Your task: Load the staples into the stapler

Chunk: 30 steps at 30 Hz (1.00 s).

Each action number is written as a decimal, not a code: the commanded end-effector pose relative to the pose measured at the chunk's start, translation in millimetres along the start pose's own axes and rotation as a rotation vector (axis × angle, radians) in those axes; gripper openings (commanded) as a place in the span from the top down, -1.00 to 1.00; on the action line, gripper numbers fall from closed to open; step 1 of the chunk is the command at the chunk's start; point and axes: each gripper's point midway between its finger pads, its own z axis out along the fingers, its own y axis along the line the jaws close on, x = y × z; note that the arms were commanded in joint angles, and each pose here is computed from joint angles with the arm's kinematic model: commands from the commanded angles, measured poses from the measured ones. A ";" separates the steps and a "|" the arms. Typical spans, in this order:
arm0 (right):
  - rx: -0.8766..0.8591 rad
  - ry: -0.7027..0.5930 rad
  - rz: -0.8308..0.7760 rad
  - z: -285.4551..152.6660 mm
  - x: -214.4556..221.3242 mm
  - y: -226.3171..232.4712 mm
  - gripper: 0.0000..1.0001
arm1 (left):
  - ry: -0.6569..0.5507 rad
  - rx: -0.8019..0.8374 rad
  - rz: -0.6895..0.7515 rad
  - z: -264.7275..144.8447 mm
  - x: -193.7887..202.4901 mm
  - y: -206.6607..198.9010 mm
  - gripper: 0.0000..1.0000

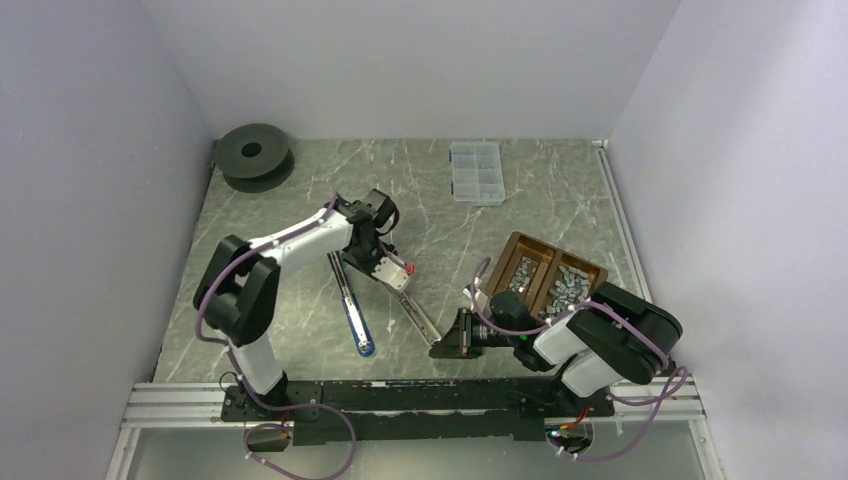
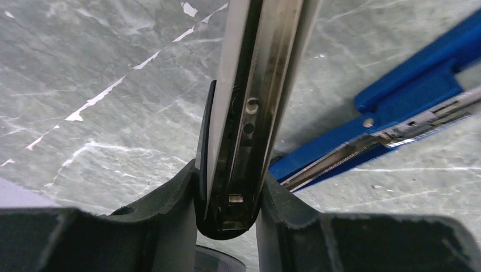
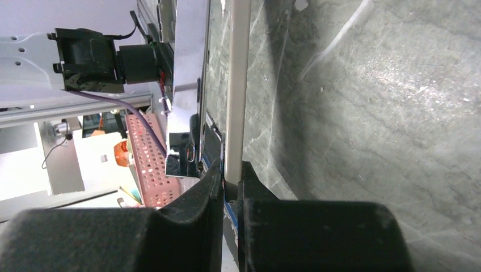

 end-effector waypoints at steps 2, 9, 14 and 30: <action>-0.062 0.094 -0.026 -2.4 19.9 6.9 1.00 | 0.017 -0.119 -0.097 7.5 7.3 43.6 0.95; -0.042 0.099 -0.005 0.3 19.4 2.8 1.00 | 0.082 -0.131 -0.186 21.0 19.3 54.7 0.22; -0.027 0.094 0.001 1.2 17.8 1.2 1.00 | 0.173 -0.179 -0.165 27.1 35.5 64.6 0.11; 0.099 0.078 -0.005 -7.2 20.0 -16.2 0.01 | 0.155 -0.157 -0.383 20.0 43.0 68.3 0.06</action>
